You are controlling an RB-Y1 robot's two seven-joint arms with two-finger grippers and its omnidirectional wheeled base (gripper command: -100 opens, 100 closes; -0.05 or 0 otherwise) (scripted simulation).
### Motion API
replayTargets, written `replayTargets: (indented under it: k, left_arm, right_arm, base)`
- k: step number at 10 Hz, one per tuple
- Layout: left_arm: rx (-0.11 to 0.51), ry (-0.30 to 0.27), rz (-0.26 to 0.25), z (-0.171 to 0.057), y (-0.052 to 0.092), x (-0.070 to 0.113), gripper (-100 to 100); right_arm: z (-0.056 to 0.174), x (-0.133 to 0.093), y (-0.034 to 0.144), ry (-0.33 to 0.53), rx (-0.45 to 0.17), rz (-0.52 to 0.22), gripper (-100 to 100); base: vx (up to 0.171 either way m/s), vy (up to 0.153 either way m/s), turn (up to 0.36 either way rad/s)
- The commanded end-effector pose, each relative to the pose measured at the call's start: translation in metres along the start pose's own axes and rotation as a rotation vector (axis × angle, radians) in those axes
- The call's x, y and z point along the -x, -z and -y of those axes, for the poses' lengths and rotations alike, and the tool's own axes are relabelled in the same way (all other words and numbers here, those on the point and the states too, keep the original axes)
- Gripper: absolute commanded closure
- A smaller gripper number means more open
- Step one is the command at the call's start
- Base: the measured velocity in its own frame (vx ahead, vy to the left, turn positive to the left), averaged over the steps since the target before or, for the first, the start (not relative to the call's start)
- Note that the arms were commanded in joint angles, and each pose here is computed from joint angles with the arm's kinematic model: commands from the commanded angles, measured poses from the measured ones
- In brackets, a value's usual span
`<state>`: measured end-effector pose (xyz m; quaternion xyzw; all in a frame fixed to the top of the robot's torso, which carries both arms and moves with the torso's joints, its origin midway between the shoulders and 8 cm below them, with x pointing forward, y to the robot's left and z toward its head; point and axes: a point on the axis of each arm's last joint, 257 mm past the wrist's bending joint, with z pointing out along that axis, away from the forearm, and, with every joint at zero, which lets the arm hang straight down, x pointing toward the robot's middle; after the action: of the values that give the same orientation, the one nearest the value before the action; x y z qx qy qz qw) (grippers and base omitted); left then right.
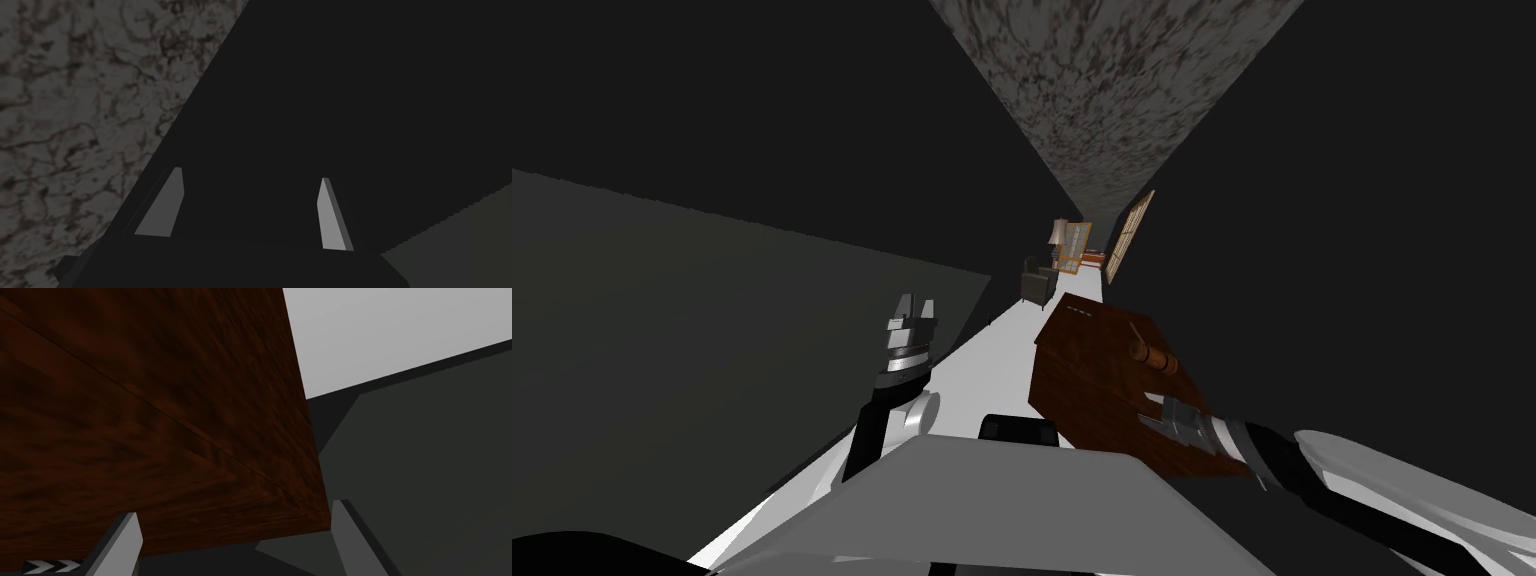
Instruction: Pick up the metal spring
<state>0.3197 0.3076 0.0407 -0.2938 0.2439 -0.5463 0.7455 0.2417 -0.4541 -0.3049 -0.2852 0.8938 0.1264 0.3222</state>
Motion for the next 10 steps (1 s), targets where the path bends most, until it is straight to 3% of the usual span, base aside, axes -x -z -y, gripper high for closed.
replayTargets:
  k: [1,6,8,9,10]
  left_arm:
    - [0.0,0.0,0.0,0.0,0.0,0.0,0]
    - [0.0,0.0,0.0,0.0,0.0,0.0,0]
    - [0.0,0.0,0.0,0.0,0.0,0.0,0]
    - [0.0,0.0,0.0,0.0,0.0,0.0,0]
    - [0.0,0.0,0.0,0.0,0.0,0.0,0]
  right_arm:
    - [0.011,-0.016,0.01,0.036,-0.009,-0.072,-100]
    - [0.034,-0.038,0.032,0.109,-0.02,-0.206,-100]
    - [0.051,-0.061,0.052,0.153,-0.029,-0.316,-100]
    - [0.053,-0.059,0.053,0.165,-0.028,-0.326,-100]
    - [0.061,-0.069,0.064,0.187,-0.03,-0.381,-100]
  base:
    - [0.004,-0.004,0.109]
    - [0.003,-0.005,0.076]
    - [0.008,-0.005,0.123]
    - [0.007,-0.009,0.062]
    - [0.005,-0.005,0.076]
